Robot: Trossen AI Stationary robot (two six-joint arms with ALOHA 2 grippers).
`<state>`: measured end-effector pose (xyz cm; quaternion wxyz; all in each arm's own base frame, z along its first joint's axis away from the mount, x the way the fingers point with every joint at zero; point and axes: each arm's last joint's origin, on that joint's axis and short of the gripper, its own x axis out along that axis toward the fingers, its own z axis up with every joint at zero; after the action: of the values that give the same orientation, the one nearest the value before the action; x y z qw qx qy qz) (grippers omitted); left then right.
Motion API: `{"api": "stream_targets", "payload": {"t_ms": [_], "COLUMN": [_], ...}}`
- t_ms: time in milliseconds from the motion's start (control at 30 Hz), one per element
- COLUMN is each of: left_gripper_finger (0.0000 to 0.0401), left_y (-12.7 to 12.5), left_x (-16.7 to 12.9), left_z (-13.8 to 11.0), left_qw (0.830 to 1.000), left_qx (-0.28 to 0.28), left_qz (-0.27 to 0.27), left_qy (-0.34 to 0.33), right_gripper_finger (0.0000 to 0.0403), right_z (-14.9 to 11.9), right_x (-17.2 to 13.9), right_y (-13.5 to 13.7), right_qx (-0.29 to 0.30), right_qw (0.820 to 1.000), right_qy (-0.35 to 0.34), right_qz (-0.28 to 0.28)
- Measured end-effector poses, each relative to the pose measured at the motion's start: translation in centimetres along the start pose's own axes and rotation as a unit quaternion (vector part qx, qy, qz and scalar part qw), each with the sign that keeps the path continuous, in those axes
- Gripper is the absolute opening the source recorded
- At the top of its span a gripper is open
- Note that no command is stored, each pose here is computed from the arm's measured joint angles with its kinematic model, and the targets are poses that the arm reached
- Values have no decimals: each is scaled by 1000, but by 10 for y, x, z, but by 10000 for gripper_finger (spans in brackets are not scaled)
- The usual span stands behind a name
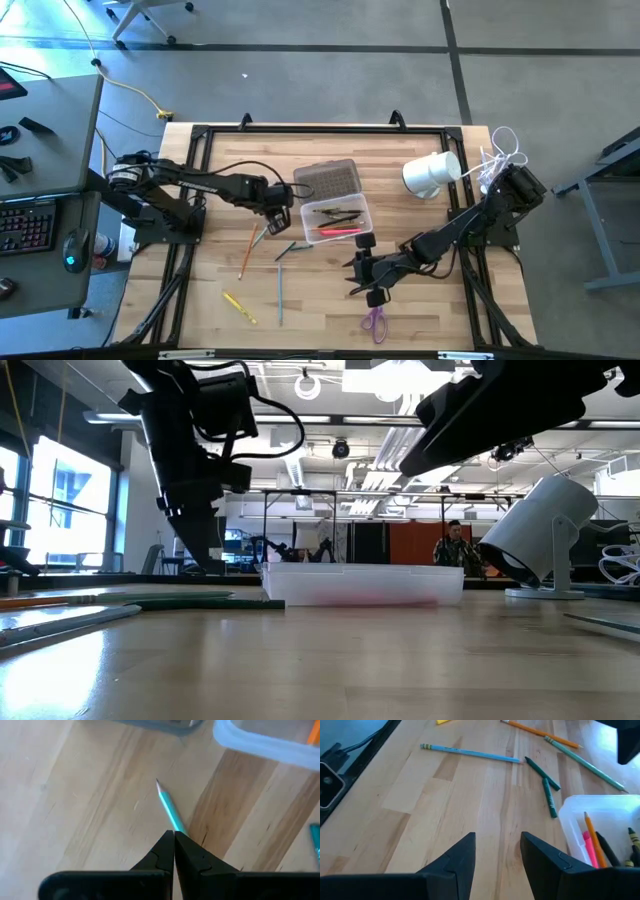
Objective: Pick & place school supplies into a supply box
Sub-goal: Put the light blue pencil into the gray supply box
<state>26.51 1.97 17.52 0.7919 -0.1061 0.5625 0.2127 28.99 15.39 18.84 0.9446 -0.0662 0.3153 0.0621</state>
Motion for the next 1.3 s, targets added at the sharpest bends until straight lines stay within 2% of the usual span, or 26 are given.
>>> {"api": "stream_targets", "payload": {"t_ms": [100, 267, 367, 533, 667, 767, 867, 1067, 1200, 1300], "left_gripper_finger": [78, 146, 173, 177, 166, 160, 159, 163, 163, 163], "left_y": [1, 0, 0, 3, 3, -3, -13, -42, -57, -64], "left_x": [0, 0, 0, -5, -15, -29, -50, -83, -75, -59], "left_z": [-2, -2, -3, -12, -23, -28, -36, -66, -93, -109], "left_qw": [1000, 1000, 999, 992, 986, 988, 988, 979, 962, 950], "left_qx": [7, 4, -26, -103, -119, -138, -146, -145, -128, -126], "left_qz": [1, 0, -16, -15, -20, 12, 49, 27, 44, 35], "left_qy": [10, 10, 22, 66, 112, 73, -11, -137, -237, -282], "right_gripper_finger": [140, 140, 140, 140, 140, 140, 140, 140, 140, 140], "right_z": [0, 0, 0, 0, -1, -1, -1, -1, -1, -1], "right_x": [0, 0, 0, 0, 0, 0, 0, 0, 0, 0], "right_y": [0, 0, 0, 1, 1, 1, 2, 2, 2, 2], "right_qx": [0, 0, 0, -4, -9, -17, -15, -14, -15, -15], "right_qw": [1000, 1000, 1000, 1000, 1000, 1000, 1000, 1000, 1000, 1000], "right_qy": [1, 1, 1, 2, 4, 6, 6, 8, 7, 7], "right_qz": [5, 5, 5, 11, 18, 23, 24, 27, 25, 25]}}
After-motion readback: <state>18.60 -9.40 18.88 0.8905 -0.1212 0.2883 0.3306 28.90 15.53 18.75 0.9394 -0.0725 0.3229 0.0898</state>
